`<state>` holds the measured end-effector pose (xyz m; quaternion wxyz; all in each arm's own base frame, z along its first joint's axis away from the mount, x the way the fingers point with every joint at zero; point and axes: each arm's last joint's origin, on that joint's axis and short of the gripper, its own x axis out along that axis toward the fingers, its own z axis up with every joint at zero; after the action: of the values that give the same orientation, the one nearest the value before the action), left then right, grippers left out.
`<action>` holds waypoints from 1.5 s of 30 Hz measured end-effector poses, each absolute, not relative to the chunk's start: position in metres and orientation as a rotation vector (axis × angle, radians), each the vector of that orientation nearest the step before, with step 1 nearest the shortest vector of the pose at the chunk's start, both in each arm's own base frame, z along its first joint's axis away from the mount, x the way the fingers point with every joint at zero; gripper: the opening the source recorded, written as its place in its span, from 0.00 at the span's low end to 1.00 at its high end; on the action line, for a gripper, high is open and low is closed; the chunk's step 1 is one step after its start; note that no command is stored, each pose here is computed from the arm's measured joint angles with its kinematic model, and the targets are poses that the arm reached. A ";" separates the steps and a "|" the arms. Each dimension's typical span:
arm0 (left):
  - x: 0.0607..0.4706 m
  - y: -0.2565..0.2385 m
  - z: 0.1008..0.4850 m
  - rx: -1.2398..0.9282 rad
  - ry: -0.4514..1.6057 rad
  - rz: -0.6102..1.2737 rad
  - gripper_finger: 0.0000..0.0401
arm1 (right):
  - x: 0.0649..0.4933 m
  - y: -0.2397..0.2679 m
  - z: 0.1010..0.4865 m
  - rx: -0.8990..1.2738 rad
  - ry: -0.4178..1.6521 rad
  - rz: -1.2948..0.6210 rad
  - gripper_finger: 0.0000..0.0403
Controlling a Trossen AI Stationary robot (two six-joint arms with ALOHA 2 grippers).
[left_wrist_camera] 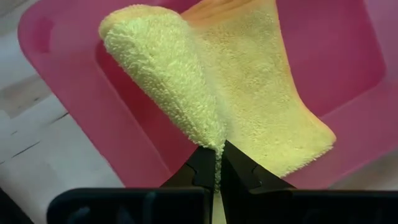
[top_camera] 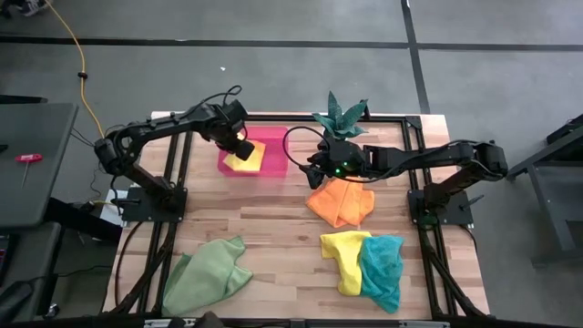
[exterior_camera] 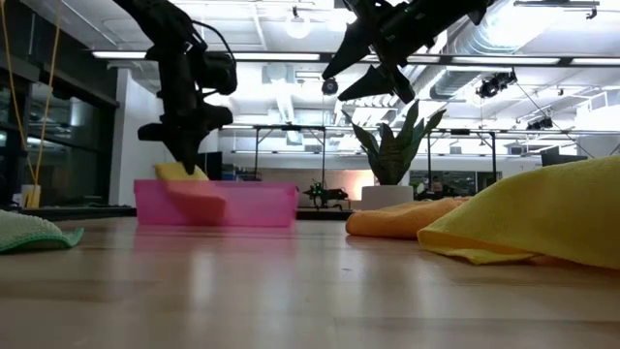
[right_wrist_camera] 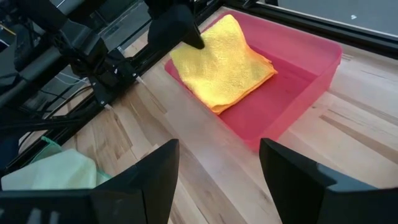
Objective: Fold microfiber towels
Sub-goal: Put the top yellow microfiber towel into the bin
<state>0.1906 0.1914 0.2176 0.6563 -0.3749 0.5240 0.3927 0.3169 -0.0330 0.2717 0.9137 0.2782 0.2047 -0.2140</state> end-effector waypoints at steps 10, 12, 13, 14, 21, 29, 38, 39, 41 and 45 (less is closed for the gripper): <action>0.197 0.185 0.218 -0.770 1.216 0.894 0.13 | 0.317 -0.033 0.272 0.573 0.422 -0.441 0.53; 0.197 0.186 0.219 -0.767 1.213 0.897 0.18 | 0.317 -0.033 0.272 0.573 0.422 -0.441 0.53; 0.197 0.187 0.220 -0.760 1.209 0.894 0.21 | 0.317 -0.033 0.272 0.573 0.422 -0.441 0.53; 0.197 0.189 0.223 -0.749 1.204 0.891 0.24 | 0.317 -0.033 0.272 0.573 0.422 -0.441 0.53; 0.205 0.196 0.253 -0.656 1.165 0.843 0.42 | 0.317 -0.033 0.272 0.569 0.422 -0.439 0.53; 0.221 0.193 0.260 -0.543 1.180 0.675 0.43 | 0.317 -0.033 0.272 0.570 0.422 -0.440 0.53; 0.258 0.193 0.196 -0.541 1.365 0.614 0.03 | 0.317 -0.033 0.272 0.577 0.421 -0.441 0.53; 0.261 0.194 0.190 -0.550 1.380 0.615 0.04 | 0.317 -0.033 0.272 0.577 0.421 -0.442 0.53; 0.263 0.197 0.179 -0.560 1.417 0.622 0.02 | 0.317 -0.033 0.272 0.577 0.422 -0.441 0.53; 0.264 0.202 0.163 -0.567 1.471 0.643 0.01 | 0.316 -0.033 0.271 0.576 0.429 -0.443 0.53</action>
<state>0.2642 0.2015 0.1631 0.6592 -0.2504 0.6497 0.2840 0.3165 -0.0330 0.2709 0.9123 0.2795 0.2082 -0.2152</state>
